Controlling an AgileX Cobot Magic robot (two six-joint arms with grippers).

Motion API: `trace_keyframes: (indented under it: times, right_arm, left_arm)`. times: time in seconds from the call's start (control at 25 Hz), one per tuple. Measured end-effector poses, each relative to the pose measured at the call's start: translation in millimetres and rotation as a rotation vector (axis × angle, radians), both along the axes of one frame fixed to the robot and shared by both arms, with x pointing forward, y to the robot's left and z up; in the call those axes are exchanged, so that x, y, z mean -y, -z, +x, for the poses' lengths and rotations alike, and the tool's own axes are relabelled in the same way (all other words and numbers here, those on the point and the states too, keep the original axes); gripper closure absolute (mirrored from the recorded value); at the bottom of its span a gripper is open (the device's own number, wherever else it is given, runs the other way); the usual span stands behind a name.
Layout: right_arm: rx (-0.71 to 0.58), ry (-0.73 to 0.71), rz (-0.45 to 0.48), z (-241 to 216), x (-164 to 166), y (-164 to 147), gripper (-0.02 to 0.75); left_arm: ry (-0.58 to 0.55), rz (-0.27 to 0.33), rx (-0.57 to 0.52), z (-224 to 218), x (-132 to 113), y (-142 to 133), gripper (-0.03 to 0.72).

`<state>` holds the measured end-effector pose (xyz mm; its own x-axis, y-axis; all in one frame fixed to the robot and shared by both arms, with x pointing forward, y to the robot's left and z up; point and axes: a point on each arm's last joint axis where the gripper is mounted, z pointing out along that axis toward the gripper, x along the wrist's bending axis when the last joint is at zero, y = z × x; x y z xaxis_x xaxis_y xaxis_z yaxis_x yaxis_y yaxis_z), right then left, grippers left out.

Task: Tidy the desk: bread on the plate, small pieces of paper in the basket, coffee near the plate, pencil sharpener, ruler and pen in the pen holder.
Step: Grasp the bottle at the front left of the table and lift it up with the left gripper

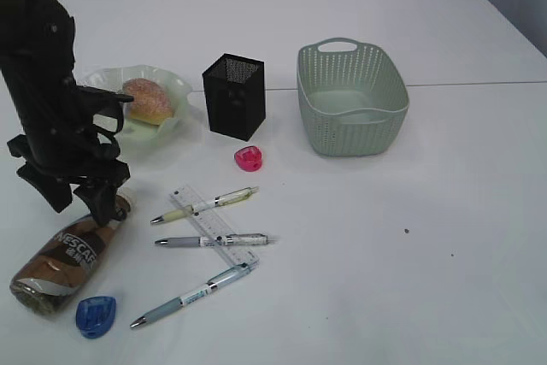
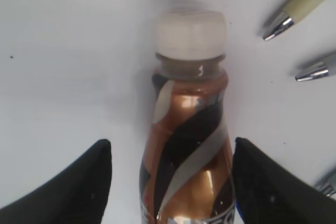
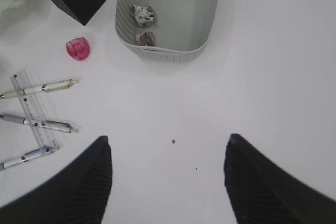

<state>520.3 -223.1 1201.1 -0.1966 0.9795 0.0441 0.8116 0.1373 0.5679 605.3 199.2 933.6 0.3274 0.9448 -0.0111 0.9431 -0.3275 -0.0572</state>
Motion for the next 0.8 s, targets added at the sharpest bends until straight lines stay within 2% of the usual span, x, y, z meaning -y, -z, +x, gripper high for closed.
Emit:
trace_keyframes:
  times: [0.8]
  right_arm:
    - [0.011, 0.014, -0.046, 1, 4, 0, 0.246]
  left_arm:
    - [-0.015, 0.001, -0.08, 5, 3, 45, 0.162]
